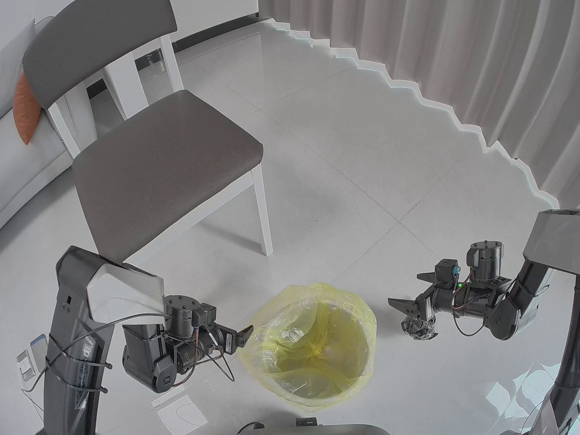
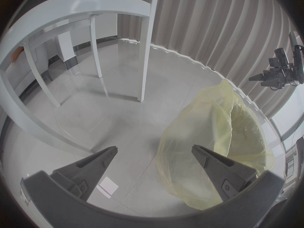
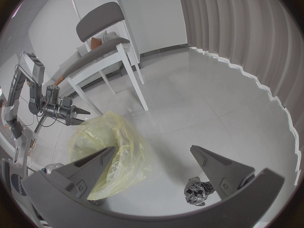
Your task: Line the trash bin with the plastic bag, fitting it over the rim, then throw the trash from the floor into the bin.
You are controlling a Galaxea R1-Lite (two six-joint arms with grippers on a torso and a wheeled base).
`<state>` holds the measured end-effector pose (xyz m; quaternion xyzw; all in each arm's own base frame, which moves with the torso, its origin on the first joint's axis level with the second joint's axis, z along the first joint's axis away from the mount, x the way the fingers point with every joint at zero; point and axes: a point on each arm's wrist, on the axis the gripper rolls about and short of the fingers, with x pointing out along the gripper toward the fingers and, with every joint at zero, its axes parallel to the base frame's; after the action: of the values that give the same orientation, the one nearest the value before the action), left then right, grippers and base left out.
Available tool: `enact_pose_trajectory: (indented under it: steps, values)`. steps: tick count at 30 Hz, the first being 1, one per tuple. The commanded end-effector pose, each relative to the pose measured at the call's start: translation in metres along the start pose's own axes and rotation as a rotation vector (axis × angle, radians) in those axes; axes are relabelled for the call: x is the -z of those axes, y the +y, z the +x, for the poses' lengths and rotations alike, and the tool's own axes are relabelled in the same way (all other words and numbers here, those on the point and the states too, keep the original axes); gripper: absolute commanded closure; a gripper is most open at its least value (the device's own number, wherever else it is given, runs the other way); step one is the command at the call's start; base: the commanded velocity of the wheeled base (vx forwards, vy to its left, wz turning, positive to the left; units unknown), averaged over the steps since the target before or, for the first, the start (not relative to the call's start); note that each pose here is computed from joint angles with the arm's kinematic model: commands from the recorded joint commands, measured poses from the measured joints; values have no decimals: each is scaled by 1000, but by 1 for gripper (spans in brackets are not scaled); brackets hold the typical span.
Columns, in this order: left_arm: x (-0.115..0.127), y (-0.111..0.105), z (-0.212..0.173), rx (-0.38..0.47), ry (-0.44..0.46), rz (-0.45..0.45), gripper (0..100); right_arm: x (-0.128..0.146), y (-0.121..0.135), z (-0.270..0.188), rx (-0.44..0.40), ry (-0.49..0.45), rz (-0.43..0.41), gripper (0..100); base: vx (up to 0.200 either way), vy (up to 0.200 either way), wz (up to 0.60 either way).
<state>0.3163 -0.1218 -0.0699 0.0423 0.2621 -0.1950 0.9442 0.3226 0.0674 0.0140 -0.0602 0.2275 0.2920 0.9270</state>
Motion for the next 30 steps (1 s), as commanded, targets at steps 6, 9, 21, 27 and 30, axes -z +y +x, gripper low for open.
enact_pose_trajectory:
  steps: [6,9,21,27,30]
  values:
    - [2,0,20,2,42,26,0,19,4,8,-22,66,-5,0,0,0,0]
    - [-1,1,24,1,44,24,0,24,4,10,-25,79,-7,0,0,0,0]
    - [-12,21,13,-46,-42,-32,0,37,11,25,-58,118,-13,0,0,0,0]
    - [-14,30,-4,-62,-67,-46,0,39,8,34,-60,118,-17,0,0,0,0]
    - [-14,29,-14,-45,-121,-48,0,41,7,39,-60,118,-20,0,0,0,0]
